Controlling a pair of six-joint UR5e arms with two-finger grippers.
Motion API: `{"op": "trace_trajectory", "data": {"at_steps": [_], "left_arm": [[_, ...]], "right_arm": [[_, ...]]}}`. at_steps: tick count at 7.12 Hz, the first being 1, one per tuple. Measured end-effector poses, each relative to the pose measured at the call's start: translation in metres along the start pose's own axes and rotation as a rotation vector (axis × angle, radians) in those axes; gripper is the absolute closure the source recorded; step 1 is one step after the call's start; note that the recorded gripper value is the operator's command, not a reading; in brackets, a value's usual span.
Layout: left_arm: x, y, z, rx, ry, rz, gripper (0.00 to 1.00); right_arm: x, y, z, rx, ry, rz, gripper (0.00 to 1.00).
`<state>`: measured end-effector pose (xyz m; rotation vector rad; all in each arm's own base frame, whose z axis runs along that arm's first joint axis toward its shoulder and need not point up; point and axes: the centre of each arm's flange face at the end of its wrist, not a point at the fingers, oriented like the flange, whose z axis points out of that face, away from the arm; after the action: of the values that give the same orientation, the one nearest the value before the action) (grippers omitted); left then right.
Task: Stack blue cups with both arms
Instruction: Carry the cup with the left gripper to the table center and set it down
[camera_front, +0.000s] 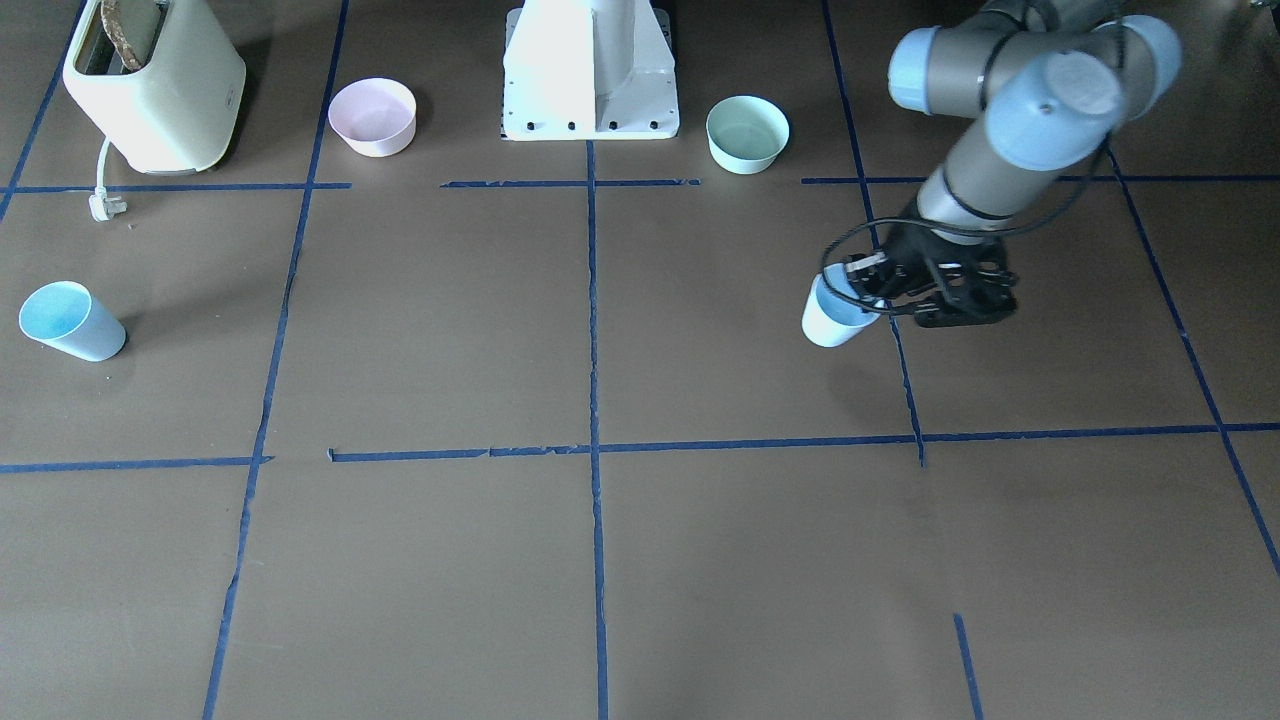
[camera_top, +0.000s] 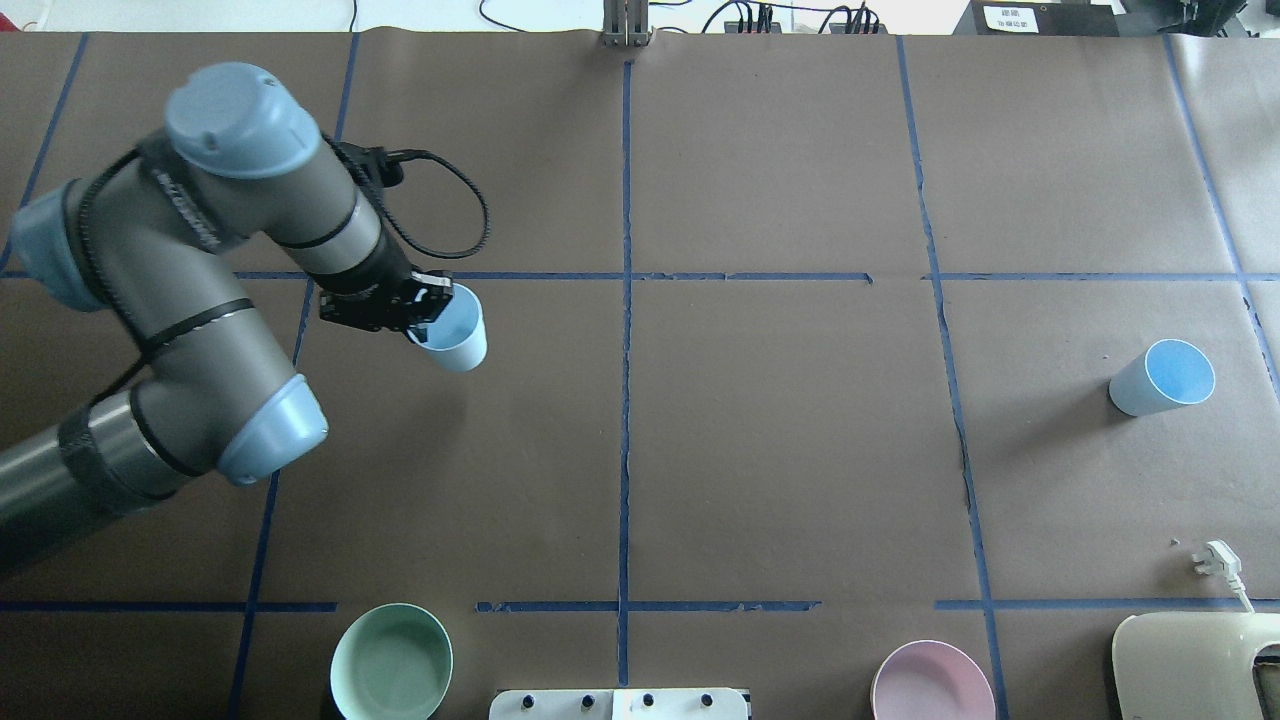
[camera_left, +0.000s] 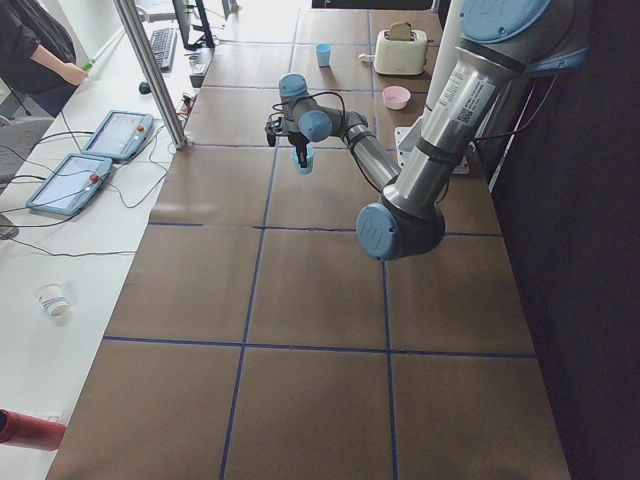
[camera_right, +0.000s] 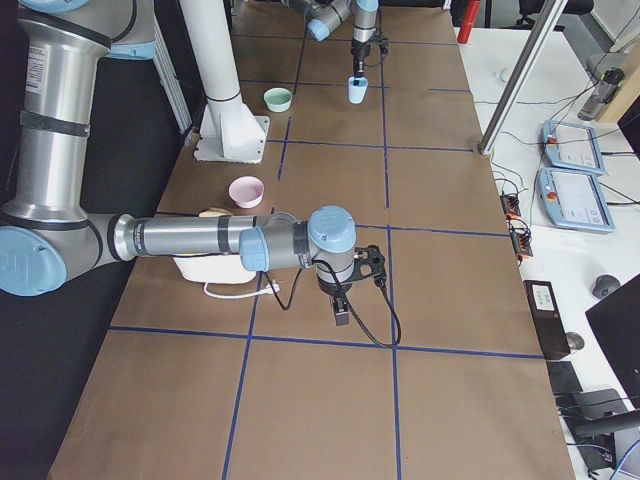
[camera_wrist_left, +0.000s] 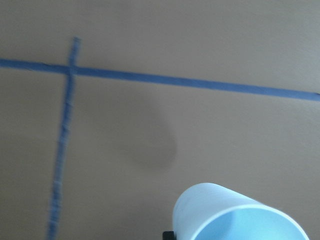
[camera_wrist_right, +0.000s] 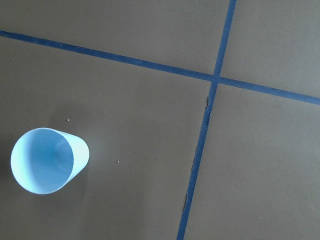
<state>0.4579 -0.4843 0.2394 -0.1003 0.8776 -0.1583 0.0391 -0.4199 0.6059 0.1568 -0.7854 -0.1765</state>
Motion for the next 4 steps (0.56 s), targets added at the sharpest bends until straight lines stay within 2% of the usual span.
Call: {"op": "trace_trajectory", "data": {"at_steps": [1,2,3,4], "left_arm": [[0.050,0.020,0.015,0.014,0.002,-0.034,0.99],[0.084,0.035,0.028,0.035,0.006,-0.054,0.92],[0.101,0.045,0.041,0.052,0.016,-0.063,0.60],[0.110,0.052,0.052,0.065,0.023,-0.064,0.01]], "right_arm": [[0.000,0.000,0.000,0.000,0.000,0.000,0.00],[0.000,0.000,0.000,-0.001,-0.001,0.000,0.00],[0.000,0.000,0.000,-0.001,-0.001,0.001,0.00],[0.000,0.001,0.000,-0.002,-0.001,0.001,0.00]]}}
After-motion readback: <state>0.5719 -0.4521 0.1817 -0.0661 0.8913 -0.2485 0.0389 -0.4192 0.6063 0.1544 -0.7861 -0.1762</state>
